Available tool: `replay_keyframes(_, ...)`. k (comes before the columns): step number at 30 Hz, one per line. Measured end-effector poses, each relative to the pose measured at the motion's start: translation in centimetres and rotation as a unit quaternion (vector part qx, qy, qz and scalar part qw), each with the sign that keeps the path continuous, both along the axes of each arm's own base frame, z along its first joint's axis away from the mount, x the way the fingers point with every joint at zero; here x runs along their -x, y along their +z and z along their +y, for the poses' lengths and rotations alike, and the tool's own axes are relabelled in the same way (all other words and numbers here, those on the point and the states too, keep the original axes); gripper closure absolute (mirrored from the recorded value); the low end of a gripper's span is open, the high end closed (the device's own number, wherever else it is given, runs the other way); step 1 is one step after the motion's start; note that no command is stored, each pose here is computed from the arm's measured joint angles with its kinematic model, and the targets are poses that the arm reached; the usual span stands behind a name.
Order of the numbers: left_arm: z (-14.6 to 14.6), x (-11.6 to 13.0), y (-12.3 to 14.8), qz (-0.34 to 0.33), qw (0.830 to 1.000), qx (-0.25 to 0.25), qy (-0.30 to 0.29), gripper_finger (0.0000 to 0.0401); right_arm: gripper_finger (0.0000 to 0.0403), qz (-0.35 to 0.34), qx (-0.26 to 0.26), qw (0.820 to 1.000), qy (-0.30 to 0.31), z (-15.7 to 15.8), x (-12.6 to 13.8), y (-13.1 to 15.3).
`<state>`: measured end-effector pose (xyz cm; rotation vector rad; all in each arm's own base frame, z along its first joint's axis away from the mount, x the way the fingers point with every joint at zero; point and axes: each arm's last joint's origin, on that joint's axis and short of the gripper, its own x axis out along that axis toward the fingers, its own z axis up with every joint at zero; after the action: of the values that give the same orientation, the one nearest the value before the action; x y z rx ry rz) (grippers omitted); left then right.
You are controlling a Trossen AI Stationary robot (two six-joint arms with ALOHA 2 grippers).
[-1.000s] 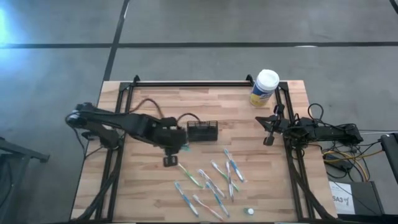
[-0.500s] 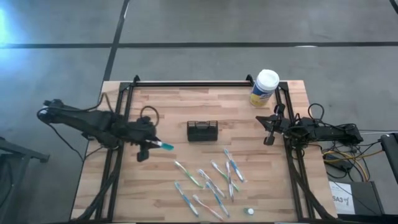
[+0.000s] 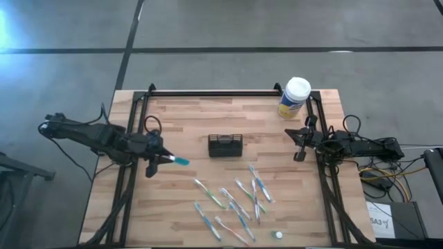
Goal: Pick & Place toothbrushing station
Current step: Put the top blue mouthwash into the black mesh organizer
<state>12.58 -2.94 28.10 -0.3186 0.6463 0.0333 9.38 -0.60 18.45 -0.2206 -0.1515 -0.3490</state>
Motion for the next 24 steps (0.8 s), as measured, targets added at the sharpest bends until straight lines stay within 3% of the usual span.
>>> replay_keyframes(7, 0.4, -2.1, 4.2, -0.038, 0.998, 0.007, 0.054, 0.0301, 0.0394, 0.000, 0.000, 1.000, 0.000, 0.0, 0.0, 0.0)
replay_keyframes(13, 1.6, -6.2, 9.3, 0.027, 0.996, -0.040, 0.080, 0.0301, 0.0394, -0.001, -0.001, 1.000, 0.000, 0.0, 0.0, 0.0)
replay_keyframes(19, 2.8, -12.3, 12.7, 0.145, 0.983, -0.103, 0.034, 0.0301, 0.0394, -0.001, 0.000, 1.000, 0.000, 0.0, 0.0, 0.0)
replay_keyframes(24, 3.0, -17.9, 13.9, 0.179, 0.971, -0.153, -0.038, 0.0301, 0.0394, 0.000, 0.001, 1.000, 0.000, 0.0, 0.0, 0.0)
